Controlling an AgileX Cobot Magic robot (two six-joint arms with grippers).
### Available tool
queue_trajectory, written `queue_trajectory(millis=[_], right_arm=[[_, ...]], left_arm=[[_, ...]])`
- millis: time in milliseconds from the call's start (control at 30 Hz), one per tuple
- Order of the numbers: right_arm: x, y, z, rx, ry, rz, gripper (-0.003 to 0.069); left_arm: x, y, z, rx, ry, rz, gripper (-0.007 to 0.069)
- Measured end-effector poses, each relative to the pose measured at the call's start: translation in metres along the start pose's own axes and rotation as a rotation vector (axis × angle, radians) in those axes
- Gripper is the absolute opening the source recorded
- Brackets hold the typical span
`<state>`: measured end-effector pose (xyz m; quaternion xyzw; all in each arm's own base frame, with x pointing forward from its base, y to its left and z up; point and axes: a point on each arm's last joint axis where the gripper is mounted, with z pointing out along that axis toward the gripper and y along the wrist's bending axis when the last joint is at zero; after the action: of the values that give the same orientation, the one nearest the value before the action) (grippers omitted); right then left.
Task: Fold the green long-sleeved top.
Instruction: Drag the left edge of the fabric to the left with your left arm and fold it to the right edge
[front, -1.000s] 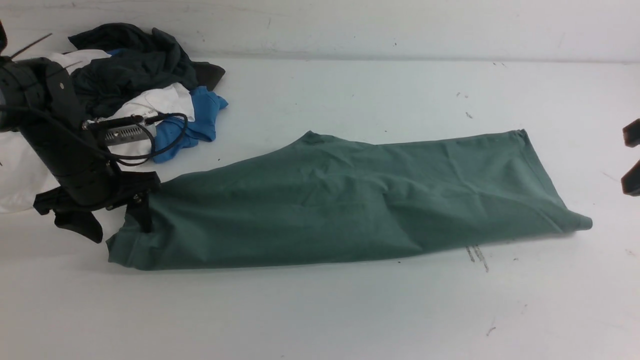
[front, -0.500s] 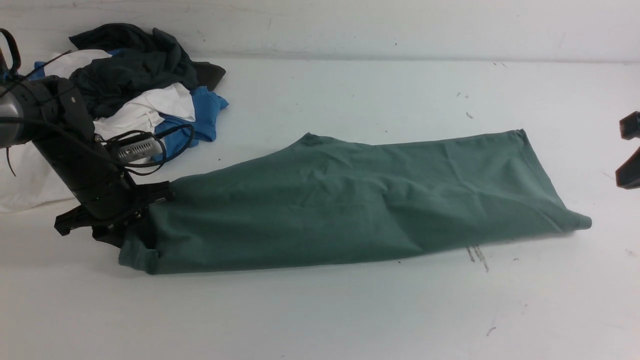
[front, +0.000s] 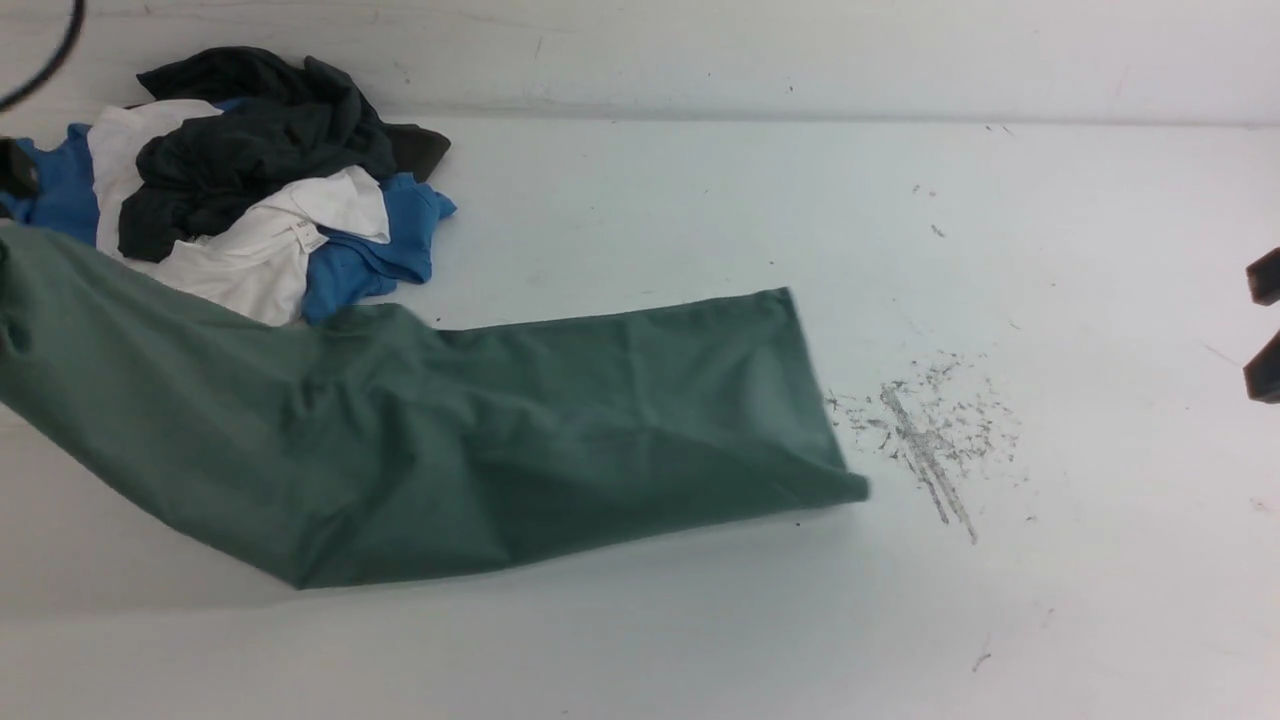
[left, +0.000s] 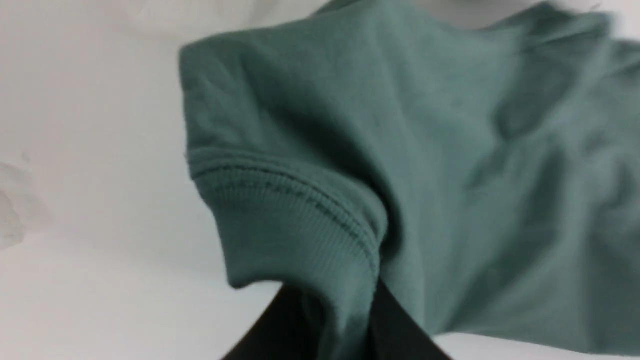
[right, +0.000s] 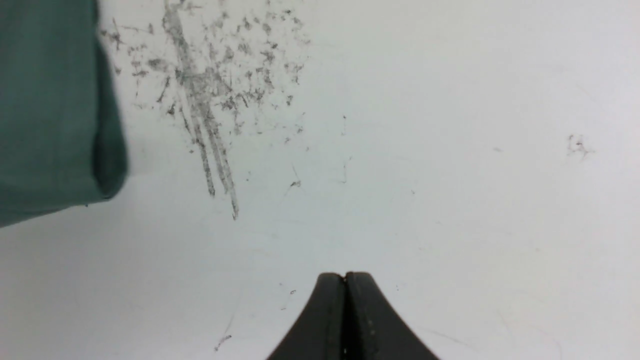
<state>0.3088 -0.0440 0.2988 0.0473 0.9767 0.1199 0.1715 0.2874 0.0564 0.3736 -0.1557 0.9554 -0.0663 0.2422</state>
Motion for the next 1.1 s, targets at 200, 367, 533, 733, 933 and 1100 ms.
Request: queue_trajectory(millis=[200, 367, 533, 733, 933, 1100], right_arm=[[0.007, 0.0, 0.009, -0.025, 0.027, 0.024, -0.0014], [0.016, -0.004, 0.022, -0.023, 0.052, 0.03, -0.0014], [0.021, -0.005, 0.027, -0.022, 0.065, 0.029, -0.0014], [0.019, -0.005, 0.027, -0.016, 0.044, 0.026, -0.0014], [0.019, -0.006, 0.027, -0.016, 0.041, 0.025, -0.0014], [0.018, -0.004, 0.027, -0.036, 0.041, 0.015, -0.0014]], left_arm=[[-0.002, -0.057, -0.022, 0.267, -0.02, 0.076, 0.0062], [-0.001, -0.141, 0.021, 0.449, 0.102, 0.22, 0.0062], [0.004, -0.191, 0.073, 0.487, 0.168, 0.282, 0.0062], [0.025, -0.258, 0.158, 0.504, 0.261, 0.363, 0.0065], [0.038, -0.274, 0.204, 0.485, 0.321, 0.377, 0.0132], [0.035, -0.276, 0.205, 0.491, 0.312, 0.378, 0.0251]])
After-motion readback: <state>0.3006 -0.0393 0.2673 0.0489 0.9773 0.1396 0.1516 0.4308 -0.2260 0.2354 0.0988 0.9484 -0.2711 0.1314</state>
